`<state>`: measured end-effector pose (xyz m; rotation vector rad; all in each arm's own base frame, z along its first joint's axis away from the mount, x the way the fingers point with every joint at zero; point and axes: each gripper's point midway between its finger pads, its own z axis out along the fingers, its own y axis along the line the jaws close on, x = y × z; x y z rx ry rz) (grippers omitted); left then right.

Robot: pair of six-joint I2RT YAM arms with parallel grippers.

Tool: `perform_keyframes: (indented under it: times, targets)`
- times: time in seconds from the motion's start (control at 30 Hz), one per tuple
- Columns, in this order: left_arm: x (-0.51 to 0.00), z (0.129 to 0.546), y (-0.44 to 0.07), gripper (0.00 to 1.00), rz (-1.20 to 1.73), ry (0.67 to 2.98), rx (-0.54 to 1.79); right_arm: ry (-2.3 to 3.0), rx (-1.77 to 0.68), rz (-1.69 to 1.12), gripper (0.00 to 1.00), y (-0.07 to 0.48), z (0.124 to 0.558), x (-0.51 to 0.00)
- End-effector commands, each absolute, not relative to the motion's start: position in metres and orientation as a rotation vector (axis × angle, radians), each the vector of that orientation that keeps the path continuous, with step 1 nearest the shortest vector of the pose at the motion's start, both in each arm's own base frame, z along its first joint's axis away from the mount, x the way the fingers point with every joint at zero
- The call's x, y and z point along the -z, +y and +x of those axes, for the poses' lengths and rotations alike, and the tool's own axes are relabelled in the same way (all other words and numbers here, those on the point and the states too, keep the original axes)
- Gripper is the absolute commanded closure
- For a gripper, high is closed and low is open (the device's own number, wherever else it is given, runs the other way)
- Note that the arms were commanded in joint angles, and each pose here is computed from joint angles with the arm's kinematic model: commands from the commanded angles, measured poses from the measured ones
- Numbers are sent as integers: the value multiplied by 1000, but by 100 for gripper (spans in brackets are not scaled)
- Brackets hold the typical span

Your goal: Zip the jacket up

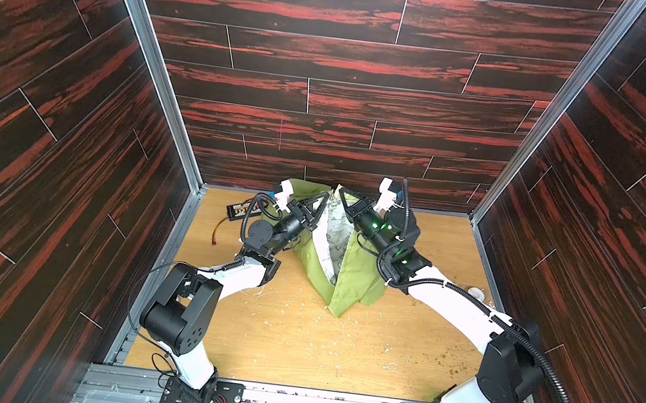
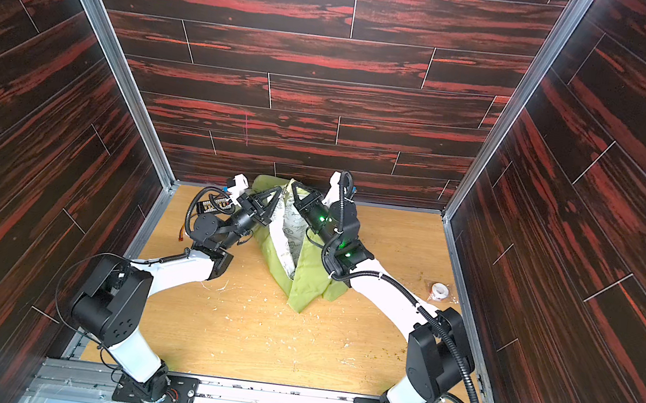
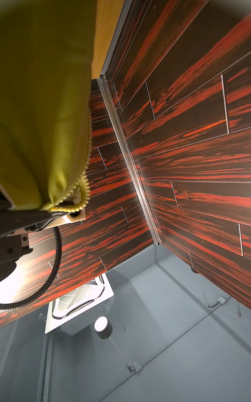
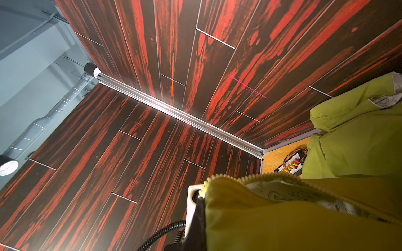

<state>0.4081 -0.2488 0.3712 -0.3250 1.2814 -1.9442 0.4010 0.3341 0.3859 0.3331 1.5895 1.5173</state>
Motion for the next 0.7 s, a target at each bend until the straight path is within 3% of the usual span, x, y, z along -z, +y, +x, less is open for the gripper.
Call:
perform_keyframes:
  times: [0.0,0.67]
  targets:
    - [-403,393,-241,100,-255,1179,1971,1566,-1535,310,100,335,391,-397]
    - [-402,392,-239,100,-255,1185,1971,1598,-1541,249,100,342,381,-393]
